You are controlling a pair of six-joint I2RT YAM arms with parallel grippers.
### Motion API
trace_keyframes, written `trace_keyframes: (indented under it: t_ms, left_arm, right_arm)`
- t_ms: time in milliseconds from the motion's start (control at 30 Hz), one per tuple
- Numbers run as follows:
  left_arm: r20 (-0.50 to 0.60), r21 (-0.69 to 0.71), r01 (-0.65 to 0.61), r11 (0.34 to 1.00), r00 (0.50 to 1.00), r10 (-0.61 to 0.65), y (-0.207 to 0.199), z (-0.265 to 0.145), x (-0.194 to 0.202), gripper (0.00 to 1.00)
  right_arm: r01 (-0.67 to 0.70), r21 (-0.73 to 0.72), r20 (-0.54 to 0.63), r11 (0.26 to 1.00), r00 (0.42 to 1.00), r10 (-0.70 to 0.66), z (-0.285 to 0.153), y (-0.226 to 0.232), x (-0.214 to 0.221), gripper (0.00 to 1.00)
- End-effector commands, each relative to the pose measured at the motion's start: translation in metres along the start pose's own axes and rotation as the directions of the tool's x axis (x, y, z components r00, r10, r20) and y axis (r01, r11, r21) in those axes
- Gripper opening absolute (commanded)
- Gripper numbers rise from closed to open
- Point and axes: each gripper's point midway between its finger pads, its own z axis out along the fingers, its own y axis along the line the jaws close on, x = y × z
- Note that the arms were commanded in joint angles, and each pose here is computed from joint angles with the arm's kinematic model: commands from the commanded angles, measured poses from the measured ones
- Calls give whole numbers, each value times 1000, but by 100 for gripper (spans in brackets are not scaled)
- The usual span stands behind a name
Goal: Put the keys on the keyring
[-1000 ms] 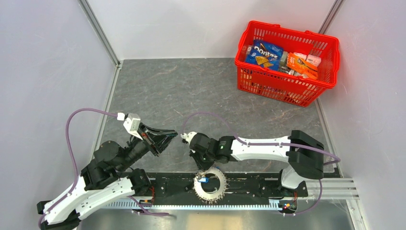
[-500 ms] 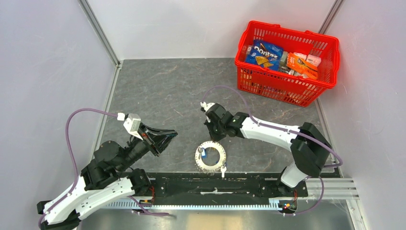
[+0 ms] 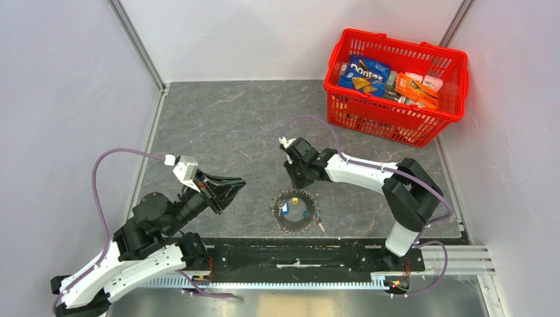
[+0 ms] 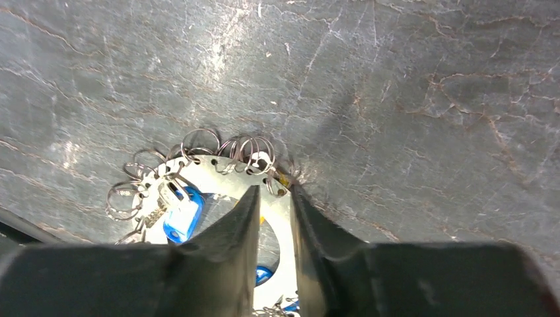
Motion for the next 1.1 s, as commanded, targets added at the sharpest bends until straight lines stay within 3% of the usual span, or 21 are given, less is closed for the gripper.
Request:
trace_keyframes:
  t_ms: [0,133,467,700,1067]
  left_arm:
    - [22,-18,-42,999,999,43,2,2,-9,26]
    - [21,-24,-48,999,999,48,4,2,-9,26]
    - [21,-30,-48,998,999,49,5,2,-7,26]
    - [25,-28,-47,998,999,48,5,0,-9,26]
    - [28,-27,-44,999,999,45,5,-1,-9,26]
  right_arm:
    - [10,-24,107,1000,994,-8,-16,8,-35,35]
    - [-2,-98,141,995,990,16,-36,22,-44,41]
    - [-103,-251,97,962,987,131,-45,61,-35,44]
    - [-99,-260,40,961,993,113,-37,78,-13,46]
    - [-120,-190,-30,974,993,116,-5,68,24,46]
